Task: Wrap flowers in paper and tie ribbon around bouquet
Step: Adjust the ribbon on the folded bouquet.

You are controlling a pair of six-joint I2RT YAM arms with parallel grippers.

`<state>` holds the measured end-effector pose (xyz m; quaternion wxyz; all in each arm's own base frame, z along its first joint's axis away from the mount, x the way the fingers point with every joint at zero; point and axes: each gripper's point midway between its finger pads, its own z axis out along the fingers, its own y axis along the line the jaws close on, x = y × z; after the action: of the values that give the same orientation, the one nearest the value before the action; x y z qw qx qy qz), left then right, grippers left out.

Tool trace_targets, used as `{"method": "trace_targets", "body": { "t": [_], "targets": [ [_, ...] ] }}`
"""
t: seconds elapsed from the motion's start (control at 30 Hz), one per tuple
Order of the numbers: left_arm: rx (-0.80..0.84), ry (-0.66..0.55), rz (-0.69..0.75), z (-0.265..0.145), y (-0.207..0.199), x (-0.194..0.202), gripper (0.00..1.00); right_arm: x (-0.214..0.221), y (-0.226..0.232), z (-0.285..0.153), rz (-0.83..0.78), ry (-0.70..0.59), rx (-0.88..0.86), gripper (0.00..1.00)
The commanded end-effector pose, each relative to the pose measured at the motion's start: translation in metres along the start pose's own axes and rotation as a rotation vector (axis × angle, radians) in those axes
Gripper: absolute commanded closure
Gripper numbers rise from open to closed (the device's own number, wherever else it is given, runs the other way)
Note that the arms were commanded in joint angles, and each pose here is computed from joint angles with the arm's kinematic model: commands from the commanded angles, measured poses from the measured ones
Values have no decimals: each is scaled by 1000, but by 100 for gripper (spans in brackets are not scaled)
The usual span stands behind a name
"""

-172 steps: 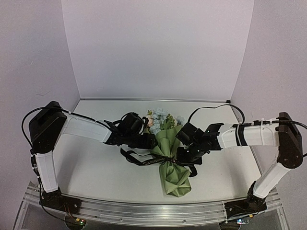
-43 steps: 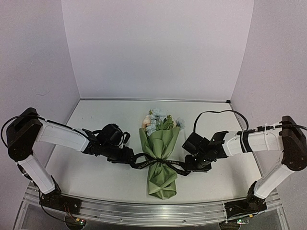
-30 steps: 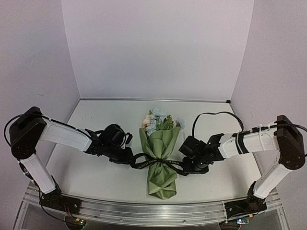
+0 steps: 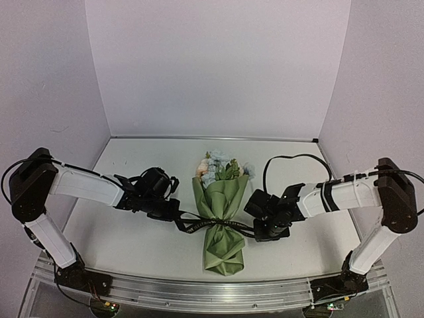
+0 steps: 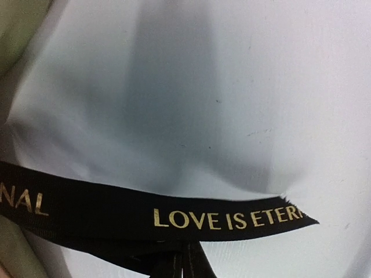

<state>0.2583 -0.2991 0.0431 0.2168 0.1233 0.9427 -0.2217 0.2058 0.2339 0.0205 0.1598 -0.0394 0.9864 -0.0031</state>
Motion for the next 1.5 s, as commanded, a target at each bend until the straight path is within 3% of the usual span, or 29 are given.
{"method": "trace_targets", "body": {
  "t": [0.0,0.2,0.63,1.47],
  "targets": [
    [-65,-93,39,-20,12,-31,100,-10,-13,-28,-172,-10,69,100],
    [-102,-96,16,-22,34,-34,100,-4,-30,-29,-249,24,139,100],
    [-176,-109,-14,-33,63,-38,100,12,-73,-19,-252,99,228,100],
    [-249,-75,-160,-42,118,-25,100,30,-83,-25,-209,142,203,100]
  ]
}}
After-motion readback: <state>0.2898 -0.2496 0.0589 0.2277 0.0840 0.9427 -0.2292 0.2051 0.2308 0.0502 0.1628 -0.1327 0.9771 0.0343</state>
